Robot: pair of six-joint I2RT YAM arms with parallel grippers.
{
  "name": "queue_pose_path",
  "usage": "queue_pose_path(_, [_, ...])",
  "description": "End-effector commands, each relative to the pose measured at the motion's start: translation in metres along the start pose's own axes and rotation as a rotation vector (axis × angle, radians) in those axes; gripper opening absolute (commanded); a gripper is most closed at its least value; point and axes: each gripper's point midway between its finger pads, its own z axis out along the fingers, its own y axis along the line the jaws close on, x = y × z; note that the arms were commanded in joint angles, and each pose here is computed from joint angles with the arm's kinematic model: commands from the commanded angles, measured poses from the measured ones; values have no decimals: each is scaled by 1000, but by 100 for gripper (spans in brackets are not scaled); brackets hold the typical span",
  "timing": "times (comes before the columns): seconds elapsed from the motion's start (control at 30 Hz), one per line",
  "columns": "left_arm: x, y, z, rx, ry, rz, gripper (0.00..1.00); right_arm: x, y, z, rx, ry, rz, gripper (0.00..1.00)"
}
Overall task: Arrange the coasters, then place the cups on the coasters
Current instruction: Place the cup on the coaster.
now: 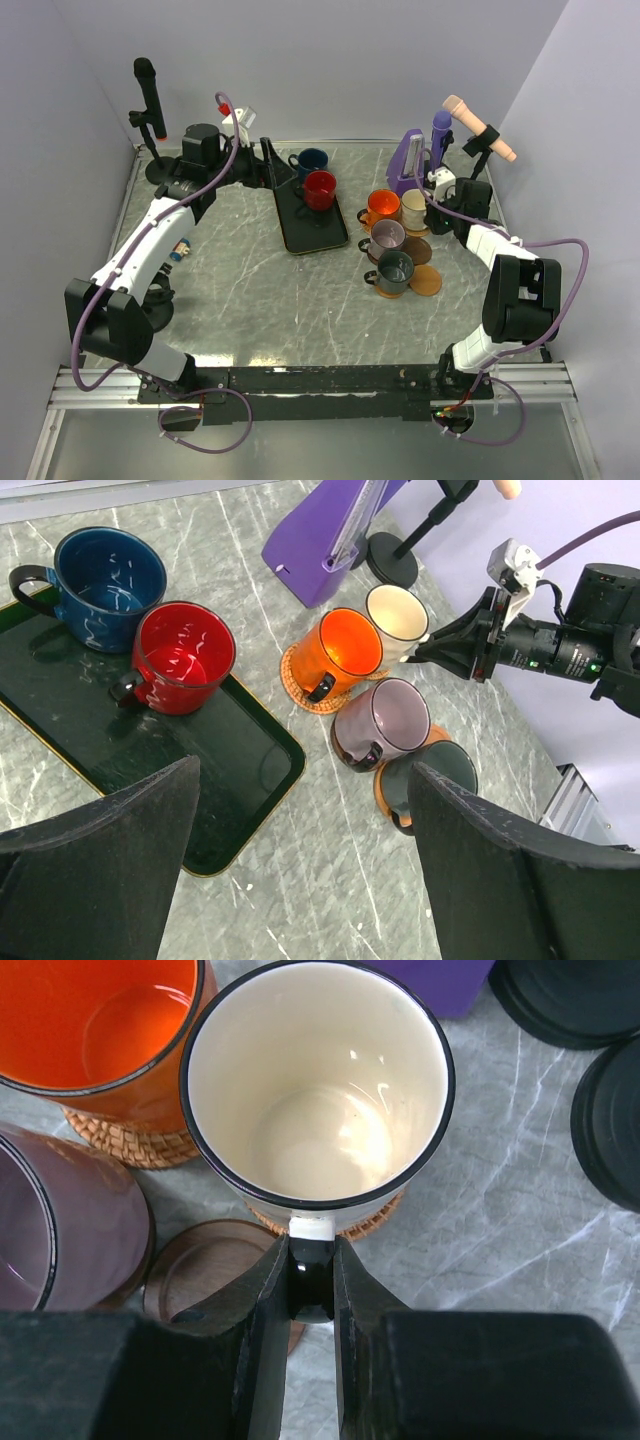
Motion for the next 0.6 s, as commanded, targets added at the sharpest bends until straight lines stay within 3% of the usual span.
queue_pose_path(0.0, [-20,-17,-9,51,-60,40,88,-43,-17,0,44,-106,-87,1])
queue_pose_path(0.27, [-19,-16,-10,48,-58,41,88,-41,-19,0,55,-100,-91,21])
queue_pose_path(0.57, [-15,-14,-12,43,-48,41,88,-31,-21,-11,111,-94,-94,57])
